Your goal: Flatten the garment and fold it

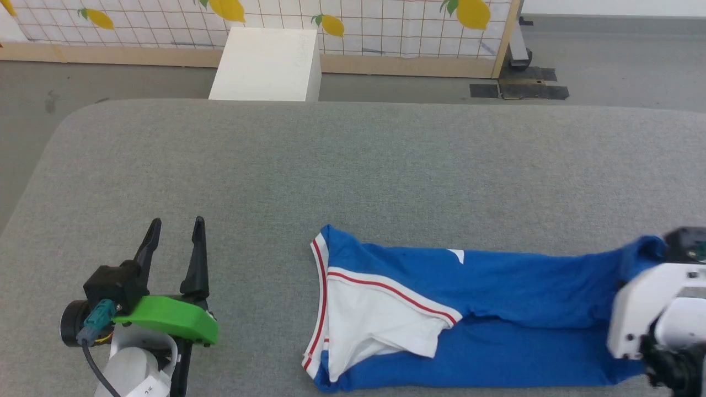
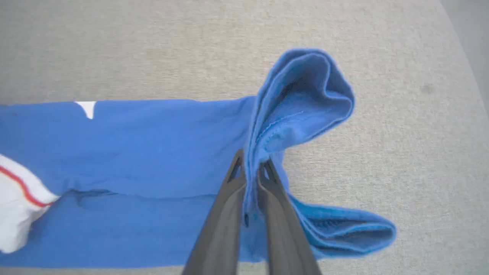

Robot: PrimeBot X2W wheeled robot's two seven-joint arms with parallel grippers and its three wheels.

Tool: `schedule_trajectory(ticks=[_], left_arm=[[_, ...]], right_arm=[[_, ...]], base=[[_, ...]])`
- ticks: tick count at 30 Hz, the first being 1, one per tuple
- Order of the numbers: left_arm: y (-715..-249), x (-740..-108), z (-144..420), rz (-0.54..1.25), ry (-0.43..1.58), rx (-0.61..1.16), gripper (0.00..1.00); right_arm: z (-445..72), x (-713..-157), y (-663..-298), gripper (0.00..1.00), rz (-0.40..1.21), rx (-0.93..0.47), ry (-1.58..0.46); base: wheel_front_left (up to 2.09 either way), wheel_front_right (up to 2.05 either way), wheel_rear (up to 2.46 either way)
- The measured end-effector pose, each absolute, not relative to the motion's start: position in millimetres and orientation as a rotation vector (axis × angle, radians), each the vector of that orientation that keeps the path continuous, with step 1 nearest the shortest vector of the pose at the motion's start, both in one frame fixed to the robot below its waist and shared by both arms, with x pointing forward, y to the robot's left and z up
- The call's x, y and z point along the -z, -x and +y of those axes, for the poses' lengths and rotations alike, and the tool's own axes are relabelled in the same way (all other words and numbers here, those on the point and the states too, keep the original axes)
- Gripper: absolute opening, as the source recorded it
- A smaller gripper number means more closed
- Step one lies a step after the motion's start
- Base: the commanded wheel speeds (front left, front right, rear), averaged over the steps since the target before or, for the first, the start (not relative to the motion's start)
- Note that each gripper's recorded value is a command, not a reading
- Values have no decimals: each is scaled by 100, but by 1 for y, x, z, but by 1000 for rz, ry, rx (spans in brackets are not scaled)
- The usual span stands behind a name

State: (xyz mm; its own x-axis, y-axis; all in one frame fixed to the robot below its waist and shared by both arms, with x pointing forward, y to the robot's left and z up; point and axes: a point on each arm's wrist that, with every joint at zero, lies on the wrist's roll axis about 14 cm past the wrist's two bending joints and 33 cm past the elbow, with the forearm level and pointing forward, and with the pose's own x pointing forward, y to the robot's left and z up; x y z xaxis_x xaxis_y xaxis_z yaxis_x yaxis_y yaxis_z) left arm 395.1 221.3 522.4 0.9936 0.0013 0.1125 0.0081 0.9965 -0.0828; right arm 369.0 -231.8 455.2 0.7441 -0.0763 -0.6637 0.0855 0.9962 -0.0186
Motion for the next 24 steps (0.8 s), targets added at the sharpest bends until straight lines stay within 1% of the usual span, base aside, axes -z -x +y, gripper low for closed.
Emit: schedule_trajectory(ticks=[6, 11, 17, 21, 24], left_arm=[[-393, -522, 222, -110, 82, 3, 100], [-393, -518, 221, -101, 90, 1, 100], [-399, -518, 223, -103, 94, -5, 100], [-400, -515, 229, -95, 91, -22, 100], [-400, -511, 234, -82, 85, -35, 100]], right_arm=[[-129, -506, -364, 0, 635, -243, 67], [-56, -519, -362, 0, 579, -480, 110], [4, -503, -372, 0, 576, -674, 119], [32, -477, -372, 0, 630, -772, 124], [46, -457, -371, 0, 684, -818, 139]], base=[[0, 0, 0], [0, 0, 0], [0, 0, 0], [0, 0, 0], [0, 0, 0]])
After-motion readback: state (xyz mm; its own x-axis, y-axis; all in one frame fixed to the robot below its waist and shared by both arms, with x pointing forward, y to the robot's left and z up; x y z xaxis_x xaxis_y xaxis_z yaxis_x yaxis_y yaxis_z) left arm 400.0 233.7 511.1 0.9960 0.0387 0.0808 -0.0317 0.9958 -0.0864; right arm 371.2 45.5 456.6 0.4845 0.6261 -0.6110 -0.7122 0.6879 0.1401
